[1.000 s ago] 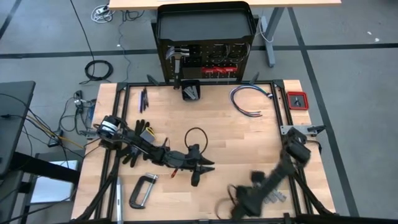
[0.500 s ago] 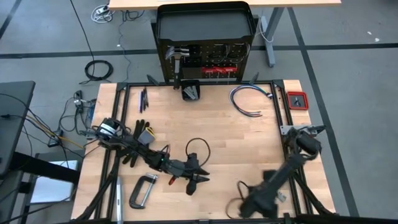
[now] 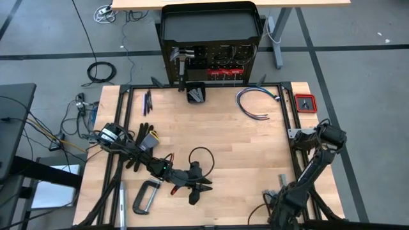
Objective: Hang tools onto peg board
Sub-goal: Adjust the gray terminal blocks, then put the gray terminal block into the black bin
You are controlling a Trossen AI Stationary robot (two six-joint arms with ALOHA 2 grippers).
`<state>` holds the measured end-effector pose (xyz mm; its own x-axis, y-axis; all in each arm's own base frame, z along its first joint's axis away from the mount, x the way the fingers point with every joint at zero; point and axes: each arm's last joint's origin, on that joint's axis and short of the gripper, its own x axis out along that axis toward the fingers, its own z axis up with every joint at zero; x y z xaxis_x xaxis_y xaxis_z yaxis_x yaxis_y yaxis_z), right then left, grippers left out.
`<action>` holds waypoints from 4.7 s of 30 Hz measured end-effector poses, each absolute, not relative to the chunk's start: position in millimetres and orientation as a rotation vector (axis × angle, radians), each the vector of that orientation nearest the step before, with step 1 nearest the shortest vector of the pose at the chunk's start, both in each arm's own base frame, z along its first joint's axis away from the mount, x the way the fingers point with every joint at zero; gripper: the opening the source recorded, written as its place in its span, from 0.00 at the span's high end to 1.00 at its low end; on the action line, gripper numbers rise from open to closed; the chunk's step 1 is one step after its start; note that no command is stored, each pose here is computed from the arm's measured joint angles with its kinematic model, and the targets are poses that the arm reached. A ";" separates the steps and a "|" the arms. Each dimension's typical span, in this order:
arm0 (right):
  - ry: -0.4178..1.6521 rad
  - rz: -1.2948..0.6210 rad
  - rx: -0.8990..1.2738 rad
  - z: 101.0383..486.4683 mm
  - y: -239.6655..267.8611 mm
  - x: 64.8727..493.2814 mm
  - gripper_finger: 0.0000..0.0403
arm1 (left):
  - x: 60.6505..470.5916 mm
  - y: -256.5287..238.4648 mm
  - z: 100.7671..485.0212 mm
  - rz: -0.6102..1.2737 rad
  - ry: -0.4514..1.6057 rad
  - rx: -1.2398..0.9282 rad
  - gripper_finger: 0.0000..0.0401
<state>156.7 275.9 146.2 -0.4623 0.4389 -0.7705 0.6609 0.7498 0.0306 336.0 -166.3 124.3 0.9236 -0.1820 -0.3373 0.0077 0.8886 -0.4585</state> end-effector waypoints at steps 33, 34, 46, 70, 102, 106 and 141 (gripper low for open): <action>1.750 -0.384 0.634 203.0 174.1 200.4 0.23 | 341.6 -152.4 122.2 -0.056 0.397 -0.466 0.69; 1.806 -0.396 0.640 202.1 180.2 190.0 0.23 | 341.6 -152.4 122.2 -0.056 0.397 -0.466 0.69; 1.959 -0.373 0.902 136.7 203.3 136.9 0.27 | 341.6 -152.3 122.1 -0.059 0.399 -0.467 0.69; 1.427 -0.319 0.489 202.0 129.5 240.4 0.34 | 343.5 -149.0 122.7 -0.037 0.389 -0.439 0.69; 1.775 -0.168 0.514 134.2 100.6 200.2 0.50 | 343.6 -148.6 122.2 -0.041 0.397 -0.433 0.69; 1.542 -0.265 0.461 151.1 77.3 235.1 0.50 | 344.3 -146.4 121.2 -0.032 0.408 -0.423 0.69; 0.626 -0.375 0.127 108.8 129.3 105.0 0.19 | 351.8 -130.3 127.7 0.127 0.286 -0.520 0.69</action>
<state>105.0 129.3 108.8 0.7456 -0.3036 -0.5932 0.3795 0.9252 0.0035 351.8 -130.3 127.7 0.9526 0.0473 -0.3005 -0.1915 0.8610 -0.4712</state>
